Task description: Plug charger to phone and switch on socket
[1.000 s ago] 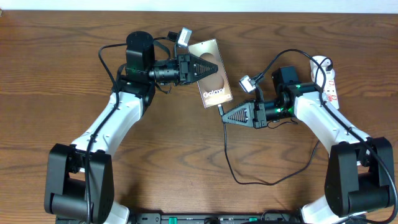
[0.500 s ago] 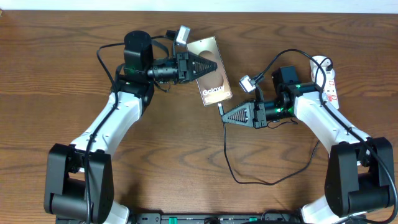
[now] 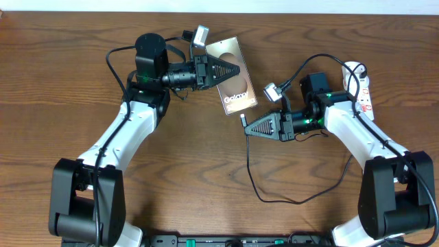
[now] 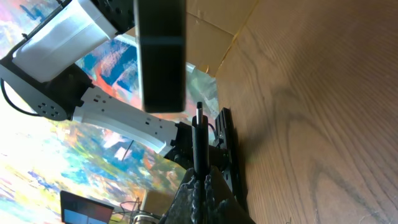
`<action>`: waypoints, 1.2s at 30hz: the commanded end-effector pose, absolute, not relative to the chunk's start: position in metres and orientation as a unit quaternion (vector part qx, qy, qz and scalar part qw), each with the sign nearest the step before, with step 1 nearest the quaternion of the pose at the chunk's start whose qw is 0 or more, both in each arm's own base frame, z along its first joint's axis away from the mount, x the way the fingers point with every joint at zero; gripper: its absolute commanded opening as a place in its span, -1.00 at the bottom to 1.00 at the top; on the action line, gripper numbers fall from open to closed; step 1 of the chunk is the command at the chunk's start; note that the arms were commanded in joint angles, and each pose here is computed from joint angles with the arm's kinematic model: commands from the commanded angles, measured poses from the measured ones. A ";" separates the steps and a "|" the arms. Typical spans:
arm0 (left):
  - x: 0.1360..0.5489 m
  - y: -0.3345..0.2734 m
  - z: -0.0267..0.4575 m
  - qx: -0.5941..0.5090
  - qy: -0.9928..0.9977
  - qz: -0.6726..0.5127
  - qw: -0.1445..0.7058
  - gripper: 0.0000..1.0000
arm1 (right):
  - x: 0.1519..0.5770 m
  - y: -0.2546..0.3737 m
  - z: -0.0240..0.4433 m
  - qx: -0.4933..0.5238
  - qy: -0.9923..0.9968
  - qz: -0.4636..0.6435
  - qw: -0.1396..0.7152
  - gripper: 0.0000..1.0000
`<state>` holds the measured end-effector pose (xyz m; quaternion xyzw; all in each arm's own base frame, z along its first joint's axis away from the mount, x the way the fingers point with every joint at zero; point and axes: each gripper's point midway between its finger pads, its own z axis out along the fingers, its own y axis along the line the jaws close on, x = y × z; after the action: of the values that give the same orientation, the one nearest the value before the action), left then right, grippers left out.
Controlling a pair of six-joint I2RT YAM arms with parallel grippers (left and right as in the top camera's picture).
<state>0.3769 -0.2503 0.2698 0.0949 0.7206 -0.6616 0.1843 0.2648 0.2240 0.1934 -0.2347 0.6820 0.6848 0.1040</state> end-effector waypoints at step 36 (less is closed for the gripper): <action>0.371 -0.249 0.269 0.099 0.728 -0.656 0.173 -0.85 | 0.264 0.226 0.203 -0.254 0.664 0.693 0.123 -0.98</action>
<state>0.3775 -0.2489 0.2532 0.0686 0.7398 -0.6489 0.1644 0.2674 0.2245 0.1938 -0.2456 0.6779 0.6831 0.1160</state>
